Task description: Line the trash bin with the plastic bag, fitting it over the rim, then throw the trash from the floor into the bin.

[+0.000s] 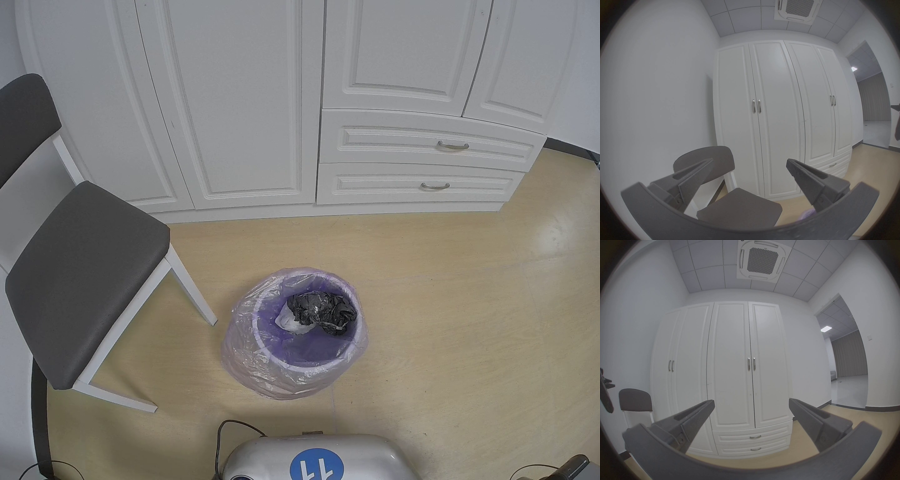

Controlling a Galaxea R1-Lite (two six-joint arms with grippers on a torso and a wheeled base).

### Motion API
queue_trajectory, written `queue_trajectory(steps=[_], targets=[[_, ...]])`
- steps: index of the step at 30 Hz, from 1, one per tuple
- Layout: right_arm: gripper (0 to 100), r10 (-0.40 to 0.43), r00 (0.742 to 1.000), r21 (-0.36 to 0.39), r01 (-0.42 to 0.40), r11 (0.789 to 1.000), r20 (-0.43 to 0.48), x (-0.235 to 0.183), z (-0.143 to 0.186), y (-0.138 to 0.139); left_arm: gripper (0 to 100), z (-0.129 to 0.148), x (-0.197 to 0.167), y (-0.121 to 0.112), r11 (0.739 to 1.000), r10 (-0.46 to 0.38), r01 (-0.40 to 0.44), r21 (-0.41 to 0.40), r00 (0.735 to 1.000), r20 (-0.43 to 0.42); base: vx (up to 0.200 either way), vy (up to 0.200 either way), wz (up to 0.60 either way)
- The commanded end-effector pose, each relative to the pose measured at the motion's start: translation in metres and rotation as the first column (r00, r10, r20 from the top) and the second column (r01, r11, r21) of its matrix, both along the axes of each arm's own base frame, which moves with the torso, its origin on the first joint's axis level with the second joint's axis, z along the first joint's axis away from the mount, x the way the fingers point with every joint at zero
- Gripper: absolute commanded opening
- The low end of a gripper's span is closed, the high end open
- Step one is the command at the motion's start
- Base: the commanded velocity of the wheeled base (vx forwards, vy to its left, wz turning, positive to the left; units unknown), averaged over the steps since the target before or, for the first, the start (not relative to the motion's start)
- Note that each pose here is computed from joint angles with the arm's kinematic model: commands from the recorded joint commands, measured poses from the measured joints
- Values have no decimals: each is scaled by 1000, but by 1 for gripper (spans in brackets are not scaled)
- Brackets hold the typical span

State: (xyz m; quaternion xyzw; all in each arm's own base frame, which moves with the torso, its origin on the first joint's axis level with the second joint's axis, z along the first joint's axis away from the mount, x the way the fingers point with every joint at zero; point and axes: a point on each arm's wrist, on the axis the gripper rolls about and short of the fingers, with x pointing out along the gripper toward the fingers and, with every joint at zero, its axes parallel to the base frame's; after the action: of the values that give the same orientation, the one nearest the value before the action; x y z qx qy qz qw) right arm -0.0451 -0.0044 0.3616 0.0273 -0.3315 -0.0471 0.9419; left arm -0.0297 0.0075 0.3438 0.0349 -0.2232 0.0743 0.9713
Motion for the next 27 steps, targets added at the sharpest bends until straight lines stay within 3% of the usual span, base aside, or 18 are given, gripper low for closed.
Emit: queue_trajectory(steps=[1, 11, 17, 22, 27], targets=[[100, -1, 998, 2, 1, 1000, 69, -37, -29, -1, 100, -20, -27, 1, 1000, 26, -26, -3, 999, 27, 0, 0, 0], [100, 49, 996, 7, -50, 999, 71, -61, -71, -7, 100, -62, -56, 2, 999, 37, -37, -1, 999, -37, 0, 0, 0], [100, 49, 994, 7, -50, 999, 98, -72, -101, -8, 100, -75, -57, 0, 997, 74, -74, -3, 995, -62, 0, 0, 0], [100, 46, 990, 70, -56, 996, 130, -78, -104, -5, 100, -76, -60, -2, 996, 94, -95, -1, 994, -60, 0, 0, 0], [100, 39, 986, 67, -51, 996, 165, -88, -116, 0, 100, -85, -72, -3, 995, 101, -101, 1, 994, -44, 0, 0, 0]])
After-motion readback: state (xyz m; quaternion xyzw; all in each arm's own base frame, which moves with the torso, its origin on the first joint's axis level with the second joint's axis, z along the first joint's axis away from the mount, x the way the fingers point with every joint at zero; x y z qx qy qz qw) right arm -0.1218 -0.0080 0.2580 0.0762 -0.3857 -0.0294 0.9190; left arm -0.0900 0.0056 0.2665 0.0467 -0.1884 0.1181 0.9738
